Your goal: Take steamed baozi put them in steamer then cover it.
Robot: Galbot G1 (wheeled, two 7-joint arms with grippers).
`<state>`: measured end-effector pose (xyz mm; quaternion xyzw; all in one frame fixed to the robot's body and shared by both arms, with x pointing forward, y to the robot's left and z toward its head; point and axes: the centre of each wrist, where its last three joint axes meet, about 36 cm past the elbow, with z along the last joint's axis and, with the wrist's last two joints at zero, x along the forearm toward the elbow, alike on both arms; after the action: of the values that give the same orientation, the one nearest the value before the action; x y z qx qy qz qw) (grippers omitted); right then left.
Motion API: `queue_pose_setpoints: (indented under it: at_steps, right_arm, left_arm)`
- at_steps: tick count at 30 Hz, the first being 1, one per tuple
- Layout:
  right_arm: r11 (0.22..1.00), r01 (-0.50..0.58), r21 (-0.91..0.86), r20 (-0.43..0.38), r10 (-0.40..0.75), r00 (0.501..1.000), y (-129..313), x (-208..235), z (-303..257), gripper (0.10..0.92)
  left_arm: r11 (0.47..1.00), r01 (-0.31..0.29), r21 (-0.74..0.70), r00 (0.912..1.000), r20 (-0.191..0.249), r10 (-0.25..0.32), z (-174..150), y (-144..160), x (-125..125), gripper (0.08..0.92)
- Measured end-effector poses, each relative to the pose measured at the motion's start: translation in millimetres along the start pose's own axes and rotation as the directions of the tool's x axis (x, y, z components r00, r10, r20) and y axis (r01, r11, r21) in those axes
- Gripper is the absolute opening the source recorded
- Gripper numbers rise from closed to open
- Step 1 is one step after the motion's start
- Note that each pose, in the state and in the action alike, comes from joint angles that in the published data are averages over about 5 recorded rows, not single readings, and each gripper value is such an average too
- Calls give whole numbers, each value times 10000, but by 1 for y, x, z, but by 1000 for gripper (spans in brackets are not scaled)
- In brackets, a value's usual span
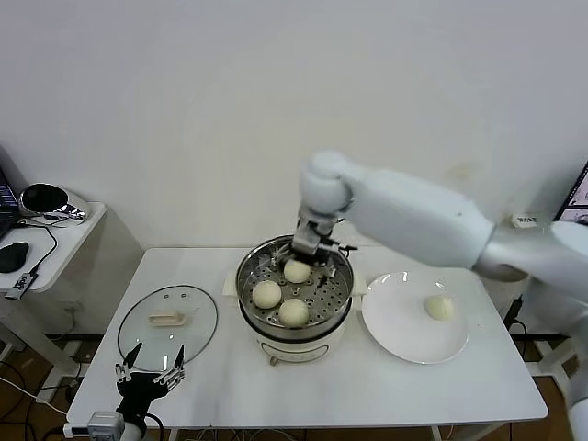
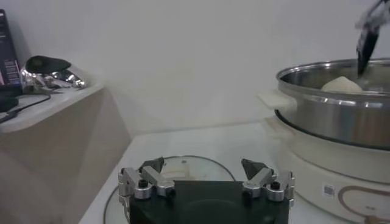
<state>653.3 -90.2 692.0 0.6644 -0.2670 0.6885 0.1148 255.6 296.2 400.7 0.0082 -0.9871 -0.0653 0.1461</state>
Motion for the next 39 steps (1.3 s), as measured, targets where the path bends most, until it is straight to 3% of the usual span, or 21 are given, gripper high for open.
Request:
queue_pose_setpoints:
  at_steps: [6,17,29,39]
  right_arm:
    - [9455,-489,-3219,-407,378,9985,49,34,47,823]
    - [7292,-822,-6794,-815,363,9960,133,55,114,823]
    - [5295,-989,-8425,-929,380,9950,207,32,144,823]
    - [4296,-1050,-8969,-984,376,9944,264,0,156,823]
  left_arm:
    - [9999,-135,-66,9999,-9,135,-2,1,-1,823]
    - [9999,-133,-22,9999,-62,133,-19,-3,4,823]
    - [9983,-294,503,9995,-126,301,-23,4,-5,823]
    - [9952,-555,809,9984,-46,561,-27,-2,-4,823]
